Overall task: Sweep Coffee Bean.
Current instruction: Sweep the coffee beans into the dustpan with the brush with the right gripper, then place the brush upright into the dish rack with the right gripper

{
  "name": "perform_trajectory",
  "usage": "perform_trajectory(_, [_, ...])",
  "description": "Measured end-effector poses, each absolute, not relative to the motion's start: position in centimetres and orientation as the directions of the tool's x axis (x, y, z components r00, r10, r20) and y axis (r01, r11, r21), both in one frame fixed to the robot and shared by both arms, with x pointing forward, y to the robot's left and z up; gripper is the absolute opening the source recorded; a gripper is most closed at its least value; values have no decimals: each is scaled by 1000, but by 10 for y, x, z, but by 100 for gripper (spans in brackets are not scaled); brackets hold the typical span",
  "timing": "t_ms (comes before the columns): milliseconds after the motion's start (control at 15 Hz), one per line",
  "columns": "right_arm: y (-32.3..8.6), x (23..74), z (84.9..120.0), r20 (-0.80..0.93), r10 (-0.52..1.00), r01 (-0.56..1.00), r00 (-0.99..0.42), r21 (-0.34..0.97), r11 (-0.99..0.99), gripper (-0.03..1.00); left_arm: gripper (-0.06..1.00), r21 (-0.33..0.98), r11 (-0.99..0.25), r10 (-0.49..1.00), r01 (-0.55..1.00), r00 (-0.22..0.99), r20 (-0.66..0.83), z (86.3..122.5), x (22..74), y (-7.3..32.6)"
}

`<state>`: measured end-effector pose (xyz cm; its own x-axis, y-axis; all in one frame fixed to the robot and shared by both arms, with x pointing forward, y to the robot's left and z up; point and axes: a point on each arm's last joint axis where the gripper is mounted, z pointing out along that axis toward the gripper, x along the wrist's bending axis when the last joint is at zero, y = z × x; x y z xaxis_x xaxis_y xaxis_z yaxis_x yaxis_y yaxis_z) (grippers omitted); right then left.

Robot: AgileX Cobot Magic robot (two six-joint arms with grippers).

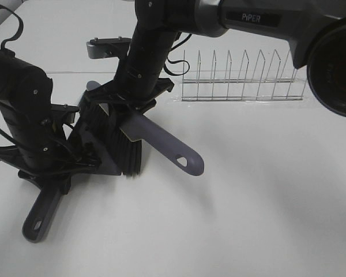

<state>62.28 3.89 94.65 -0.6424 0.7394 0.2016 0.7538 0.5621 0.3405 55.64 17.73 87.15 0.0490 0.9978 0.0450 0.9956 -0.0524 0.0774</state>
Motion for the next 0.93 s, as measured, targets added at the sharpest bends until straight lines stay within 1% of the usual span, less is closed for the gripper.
perform_trajectory(133, [38,627,958,155,752,747,-641,350,565,38,35,77,-52,998,996,49,45,872,556,177])
perform_trajectory(333, [29,636,975,23,786,738,-618,359,571,38,35,77,-52,998,996,49,45,872,556,177])
perform_trajectory(400, [25,640,989,-40,792,721,-609,389,574,38,35,77,-52,998,996,49,45,872,556,177])
perform_trajectory(467, [22,640,995,-59,793,716,-607,393,577,38,35,77,-52,998,996,49,45,872,556,177])
perform_trajectory(600, [11,640,1018,-149,793,696,-590,404,593,38,35,77,-52,998,996,49,45,872,556,177])
perform_trajectory(733, [-12,643,1042,-202,818,713,-539,407,571,38,35,78,-52,998,996,49,45,872,556,177])
perform_trajectory(933, [-58,659,1072,-194,873,752,-447,447,484,38,35,78,-52,998,996,49,45,872,556,177])
